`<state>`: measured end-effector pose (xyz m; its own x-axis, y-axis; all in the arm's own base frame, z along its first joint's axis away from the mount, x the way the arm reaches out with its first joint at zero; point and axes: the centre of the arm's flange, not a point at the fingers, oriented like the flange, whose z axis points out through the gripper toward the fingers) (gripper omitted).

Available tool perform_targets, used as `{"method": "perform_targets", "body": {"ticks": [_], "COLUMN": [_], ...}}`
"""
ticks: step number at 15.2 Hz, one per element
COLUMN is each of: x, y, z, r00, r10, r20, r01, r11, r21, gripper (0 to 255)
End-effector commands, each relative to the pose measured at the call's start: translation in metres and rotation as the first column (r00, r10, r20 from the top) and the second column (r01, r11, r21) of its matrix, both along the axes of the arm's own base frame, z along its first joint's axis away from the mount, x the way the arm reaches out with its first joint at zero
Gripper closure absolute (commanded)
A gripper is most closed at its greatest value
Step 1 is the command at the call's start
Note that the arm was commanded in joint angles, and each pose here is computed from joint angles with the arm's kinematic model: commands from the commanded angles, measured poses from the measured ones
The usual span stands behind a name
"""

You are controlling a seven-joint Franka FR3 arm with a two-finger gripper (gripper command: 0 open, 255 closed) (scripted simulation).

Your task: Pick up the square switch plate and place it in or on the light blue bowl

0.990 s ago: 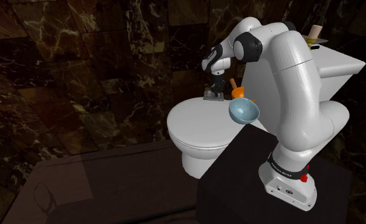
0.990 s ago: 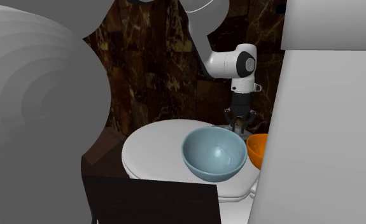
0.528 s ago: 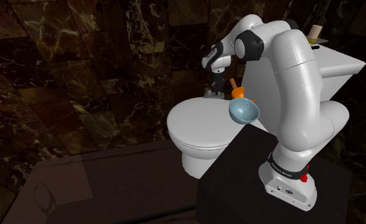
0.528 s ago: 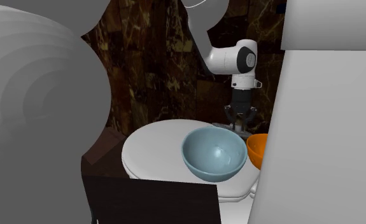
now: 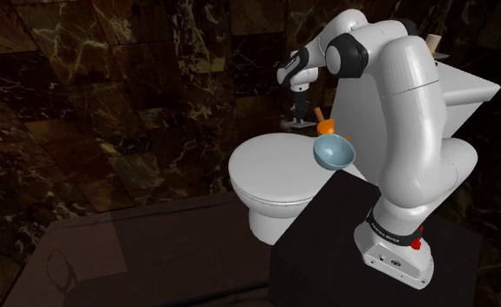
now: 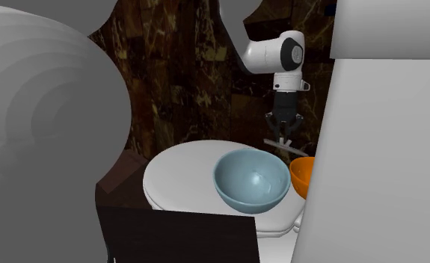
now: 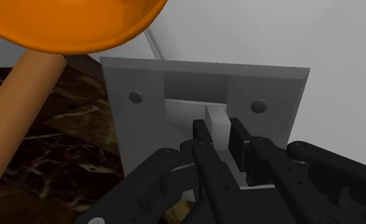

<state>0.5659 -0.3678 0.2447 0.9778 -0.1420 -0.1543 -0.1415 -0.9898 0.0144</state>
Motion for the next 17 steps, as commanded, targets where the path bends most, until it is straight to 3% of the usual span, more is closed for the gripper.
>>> {"method": "perform_targets", "body": {"ticks": [1,17], "x": [0.0,0.0], "y": [0.0,0.0], "z": [0.01,0.095], "r00": [1.0,1.0], "r10": [-0.001,-0.001], "r20": [0.0,0.0], "r01": [0.001,0.001], "r11": [1.0,1.0], "r21": [0.0,0.0], "gripper": [255,255]}}
